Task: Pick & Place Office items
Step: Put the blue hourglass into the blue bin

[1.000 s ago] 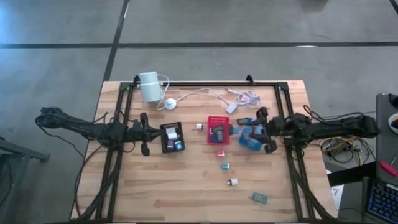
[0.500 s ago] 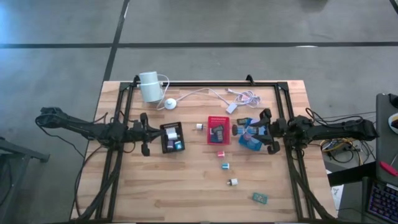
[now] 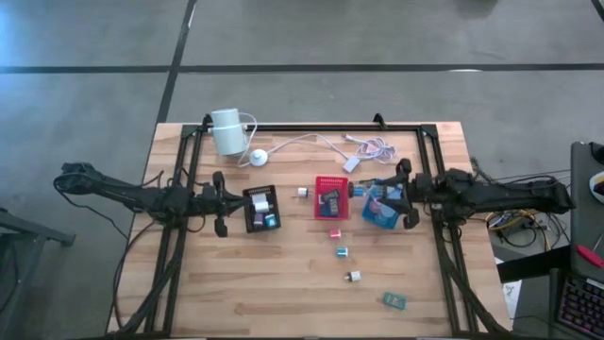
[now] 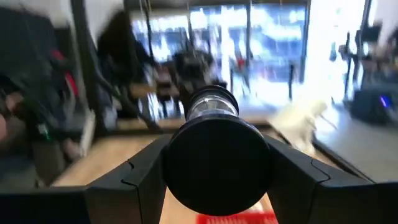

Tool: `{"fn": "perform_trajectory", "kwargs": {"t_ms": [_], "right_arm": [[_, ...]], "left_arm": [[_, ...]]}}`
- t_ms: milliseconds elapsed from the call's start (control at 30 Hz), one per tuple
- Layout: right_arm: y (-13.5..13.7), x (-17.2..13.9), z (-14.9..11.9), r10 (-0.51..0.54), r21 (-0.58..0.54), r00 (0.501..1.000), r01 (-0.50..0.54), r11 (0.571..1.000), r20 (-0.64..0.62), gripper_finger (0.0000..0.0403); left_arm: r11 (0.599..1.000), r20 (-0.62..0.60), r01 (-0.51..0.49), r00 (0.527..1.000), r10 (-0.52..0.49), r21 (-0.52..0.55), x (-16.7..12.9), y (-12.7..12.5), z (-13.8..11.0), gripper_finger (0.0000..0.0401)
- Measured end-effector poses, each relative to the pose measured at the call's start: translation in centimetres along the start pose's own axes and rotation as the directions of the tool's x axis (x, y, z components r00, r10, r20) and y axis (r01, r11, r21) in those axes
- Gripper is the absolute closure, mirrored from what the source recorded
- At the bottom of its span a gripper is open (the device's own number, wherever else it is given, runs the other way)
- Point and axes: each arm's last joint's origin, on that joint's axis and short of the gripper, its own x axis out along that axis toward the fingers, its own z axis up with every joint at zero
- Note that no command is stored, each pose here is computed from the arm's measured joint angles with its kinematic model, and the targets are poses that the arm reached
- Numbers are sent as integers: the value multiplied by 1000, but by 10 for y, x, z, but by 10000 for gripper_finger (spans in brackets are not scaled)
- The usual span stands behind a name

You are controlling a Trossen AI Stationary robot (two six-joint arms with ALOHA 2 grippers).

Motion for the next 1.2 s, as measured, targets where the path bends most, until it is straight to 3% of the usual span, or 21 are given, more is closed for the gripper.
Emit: {"fn": "perform_trajectory", "kwargs": {"t_ms": [100, 233, 400, 600, 900, 1200], "right_arm": [[1, 4, 32, -84, -16, 980, 82, 996, -183, 195], [2, 6, 67, -161, -39, 897, 160, 986, -411, 195], [4, 14, 97, -193, 5, 782, 243, 970, -592, 195], [5, 39, 116, -199, -31, 668, 255, 967, -717, 195], [14, 75, 108, -182, -134, 366, 153, 979, -913, 195], [32, 102, 79, -163, -156, 214, 53, 986, -963, 195]], "left_arm": [[1000, -5, 0, 1000, 0, 2, 0, 0, -1, 389], [1000, -13, -1, 1000, 1, 5, 0, 0, -1, 389], [1000, -15, -1, 1000, 1, 6, 0, 0, -2, 389], [1000, -15, -1, 1000, 1, 6, 0, 0, -2, 391], [1000, -14, -1, 1000, 1, 5, 0, 0, -2, 391], [1000, -14, -2, 1000, 2, -9, 0, 0, -2, 391]]}}
